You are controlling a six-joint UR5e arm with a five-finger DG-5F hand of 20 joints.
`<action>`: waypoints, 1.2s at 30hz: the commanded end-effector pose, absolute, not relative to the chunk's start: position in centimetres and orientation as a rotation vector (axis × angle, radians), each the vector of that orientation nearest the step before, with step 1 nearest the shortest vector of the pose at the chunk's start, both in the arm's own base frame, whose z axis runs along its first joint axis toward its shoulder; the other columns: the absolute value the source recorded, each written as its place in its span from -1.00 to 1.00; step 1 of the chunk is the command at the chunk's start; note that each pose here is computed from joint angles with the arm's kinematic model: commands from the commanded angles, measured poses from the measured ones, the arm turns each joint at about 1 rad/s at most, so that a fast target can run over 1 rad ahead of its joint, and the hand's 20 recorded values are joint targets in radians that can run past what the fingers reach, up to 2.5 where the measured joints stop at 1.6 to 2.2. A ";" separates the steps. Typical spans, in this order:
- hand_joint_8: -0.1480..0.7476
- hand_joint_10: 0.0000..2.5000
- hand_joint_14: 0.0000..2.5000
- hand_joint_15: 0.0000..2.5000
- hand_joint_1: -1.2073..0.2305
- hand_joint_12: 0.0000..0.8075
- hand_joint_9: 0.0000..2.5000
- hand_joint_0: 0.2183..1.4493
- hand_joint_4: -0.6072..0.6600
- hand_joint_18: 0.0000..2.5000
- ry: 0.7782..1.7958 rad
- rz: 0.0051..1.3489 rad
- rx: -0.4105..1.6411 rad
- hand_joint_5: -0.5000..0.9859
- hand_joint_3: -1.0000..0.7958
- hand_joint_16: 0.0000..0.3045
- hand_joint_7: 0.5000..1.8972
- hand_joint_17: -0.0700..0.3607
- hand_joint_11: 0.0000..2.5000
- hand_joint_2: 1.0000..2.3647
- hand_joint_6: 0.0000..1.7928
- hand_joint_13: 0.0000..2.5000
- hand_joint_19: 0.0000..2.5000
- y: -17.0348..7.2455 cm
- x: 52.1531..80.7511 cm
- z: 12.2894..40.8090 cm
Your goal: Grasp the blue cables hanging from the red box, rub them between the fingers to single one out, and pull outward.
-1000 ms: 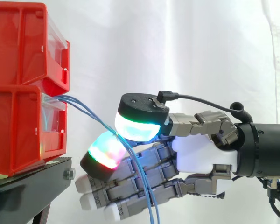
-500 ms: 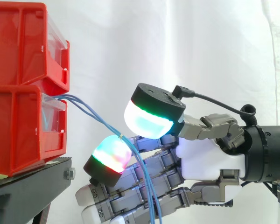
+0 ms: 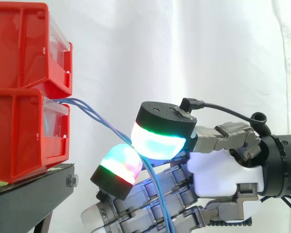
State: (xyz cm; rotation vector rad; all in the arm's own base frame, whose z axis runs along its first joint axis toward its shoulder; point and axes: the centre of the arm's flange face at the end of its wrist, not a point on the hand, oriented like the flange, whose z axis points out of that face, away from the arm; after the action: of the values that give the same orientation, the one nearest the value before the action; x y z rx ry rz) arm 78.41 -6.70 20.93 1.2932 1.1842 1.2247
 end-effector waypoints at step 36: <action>0.10 -1.00 -0.99 -0.83 -0.32 -0.01 -0.43 -0.45 0.27 -0.47 1.230 1.181 1.309 -0.54 -0.44 -0.67 -0.39 -0.15 -0.83 -1.00 0.00 -0.55 -0.75 -6.6 76.9 24.7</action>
State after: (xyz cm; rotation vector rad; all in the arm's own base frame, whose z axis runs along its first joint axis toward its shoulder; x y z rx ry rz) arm 76.86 -6.68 24.71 1.3098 1.2298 1.1802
